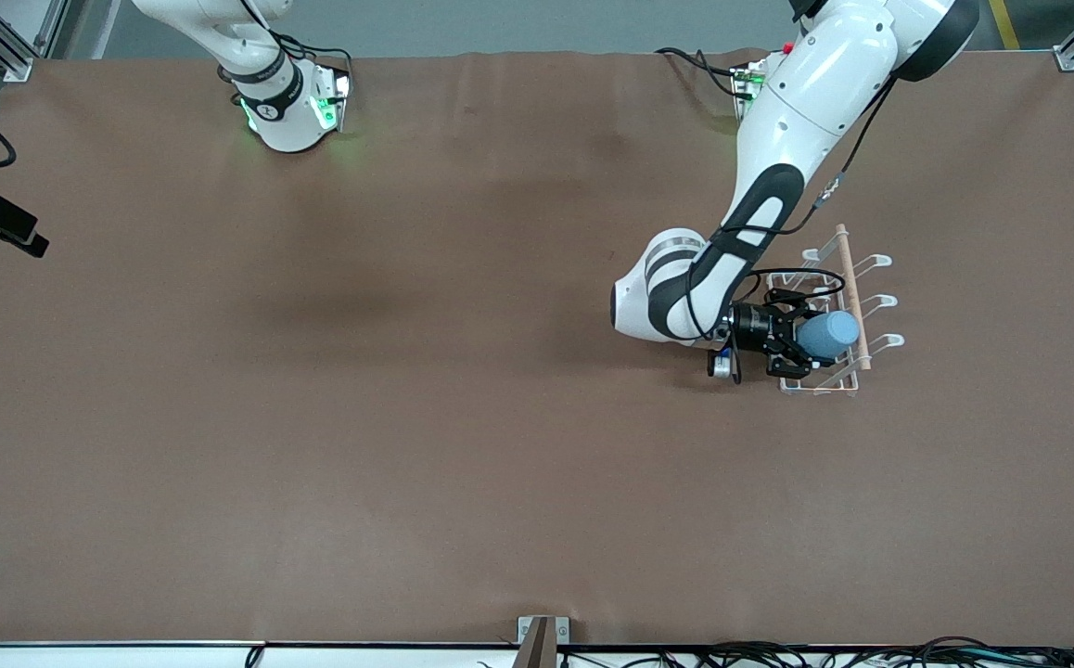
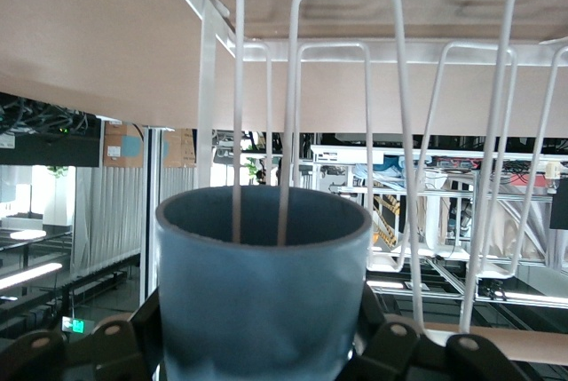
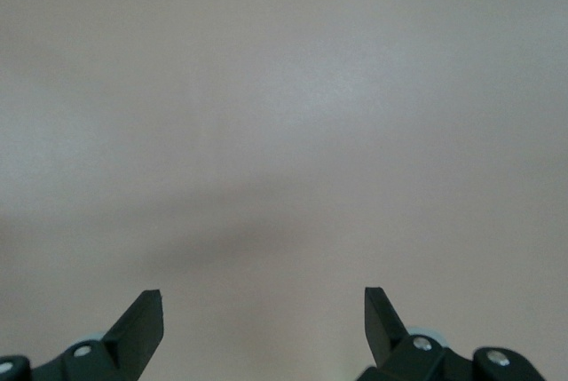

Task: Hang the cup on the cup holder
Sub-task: 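Lower the cup onto a rack hook with the left gripper, then open the left gripper and lift it away from the cup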

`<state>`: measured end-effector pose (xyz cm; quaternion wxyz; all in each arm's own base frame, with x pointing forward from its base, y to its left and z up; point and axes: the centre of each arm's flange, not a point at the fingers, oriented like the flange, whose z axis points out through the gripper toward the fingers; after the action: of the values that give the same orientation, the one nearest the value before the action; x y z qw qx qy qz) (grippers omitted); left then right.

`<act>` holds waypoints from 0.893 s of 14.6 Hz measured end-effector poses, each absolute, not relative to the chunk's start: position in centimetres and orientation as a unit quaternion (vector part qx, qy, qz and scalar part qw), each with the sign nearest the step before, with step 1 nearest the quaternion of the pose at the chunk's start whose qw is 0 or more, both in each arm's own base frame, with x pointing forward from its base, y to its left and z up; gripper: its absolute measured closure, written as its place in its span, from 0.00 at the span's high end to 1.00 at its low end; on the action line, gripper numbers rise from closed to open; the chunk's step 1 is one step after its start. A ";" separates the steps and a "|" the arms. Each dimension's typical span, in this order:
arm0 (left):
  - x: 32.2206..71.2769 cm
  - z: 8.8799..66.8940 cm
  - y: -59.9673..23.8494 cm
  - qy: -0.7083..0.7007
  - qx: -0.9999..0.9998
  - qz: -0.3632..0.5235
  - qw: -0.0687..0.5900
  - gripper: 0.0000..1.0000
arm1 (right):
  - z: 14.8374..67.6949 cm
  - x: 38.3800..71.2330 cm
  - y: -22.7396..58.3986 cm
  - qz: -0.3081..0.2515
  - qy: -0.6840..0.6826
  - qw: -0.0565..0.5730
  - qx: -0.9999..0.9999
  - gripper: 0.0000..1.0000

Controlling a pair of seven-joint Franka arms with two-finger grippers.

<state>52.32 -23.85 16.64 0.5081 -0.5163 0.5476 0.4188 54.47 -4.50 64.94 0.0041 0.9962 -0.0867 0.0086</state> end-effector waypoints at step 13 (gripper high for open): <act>54.6 22.1 -24.6 0.468 -0.616 0.382 0.506 1.00 | 64.9 54.5 -4.6 0.009 -0.088 0.004 0.996 1.00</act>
<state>54.63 -24.61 22.13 0.5055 -0.6165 0.4677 0.3817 54.47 -4.64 64.95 0.0041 0.9961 -0.0879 0.0093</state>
